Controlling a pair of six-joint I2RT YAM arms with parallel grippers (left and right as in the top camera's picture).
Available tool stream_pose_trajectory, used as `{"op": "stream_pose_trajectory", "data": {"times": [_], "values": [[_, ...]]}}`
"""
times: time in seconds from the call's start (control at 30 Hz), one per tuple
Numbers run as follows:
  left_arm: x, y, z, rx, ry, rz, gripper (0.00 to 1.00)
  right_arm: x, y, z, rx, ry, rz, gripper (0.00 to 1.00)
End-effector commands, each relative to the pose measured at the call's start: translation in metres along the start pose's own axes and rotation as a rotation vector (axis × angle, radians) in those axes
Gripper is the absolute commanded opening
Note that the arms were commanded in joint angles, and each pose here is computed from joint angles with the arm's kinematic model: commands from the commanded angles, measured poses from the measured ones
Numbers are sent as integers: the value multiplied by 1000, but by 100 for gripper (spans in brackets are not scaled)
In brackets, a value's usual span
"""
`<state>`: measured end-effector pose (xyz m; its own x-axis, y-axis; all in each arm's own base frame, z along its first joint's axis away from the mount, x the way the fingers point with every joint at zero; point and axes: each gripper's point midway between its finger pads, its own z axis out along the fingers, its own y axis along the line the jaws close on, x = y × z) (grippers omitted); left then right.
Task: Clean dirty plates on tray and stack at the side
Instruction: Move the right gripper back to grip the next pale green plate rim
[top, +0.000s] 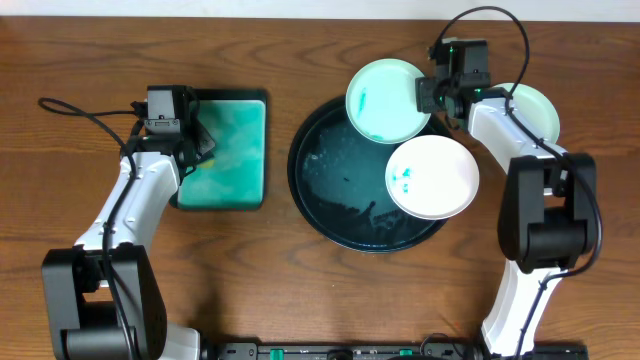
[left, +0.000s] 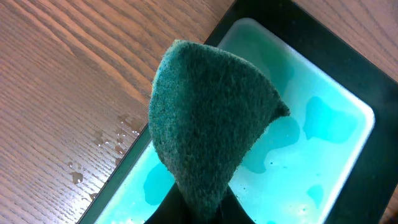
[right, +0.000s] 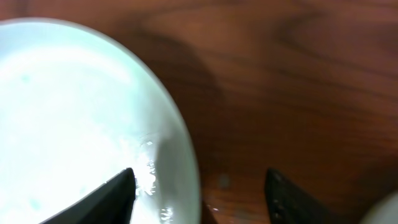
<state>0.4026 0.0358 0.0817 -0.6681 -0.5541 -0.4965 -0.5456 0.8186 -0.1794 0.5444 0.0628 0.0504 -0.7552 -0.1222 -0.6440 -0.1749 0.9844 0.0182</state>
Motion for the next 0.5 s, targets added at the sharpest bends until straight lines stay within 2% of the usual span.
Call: {"op": "stream_pose_trajectory", "data": {"times": [0.0,0.1,0.17,0.4,0.47], "values": [[4,2,2,-6,7,-8,7,15,11,13,-67,37,-2,57],[4,2,2,-6,7,-8,7,18,8,15,-54,49,-1,57],[4,2,2,-6,7,-8,7,18,5,15,-39,48,0,52],[4,2,2,-6,7,-8,7,15,6,13,-62,36,5,1],[4,2,2,-6,7,-8,7,10,18,9,-128,22,11,1]]}}
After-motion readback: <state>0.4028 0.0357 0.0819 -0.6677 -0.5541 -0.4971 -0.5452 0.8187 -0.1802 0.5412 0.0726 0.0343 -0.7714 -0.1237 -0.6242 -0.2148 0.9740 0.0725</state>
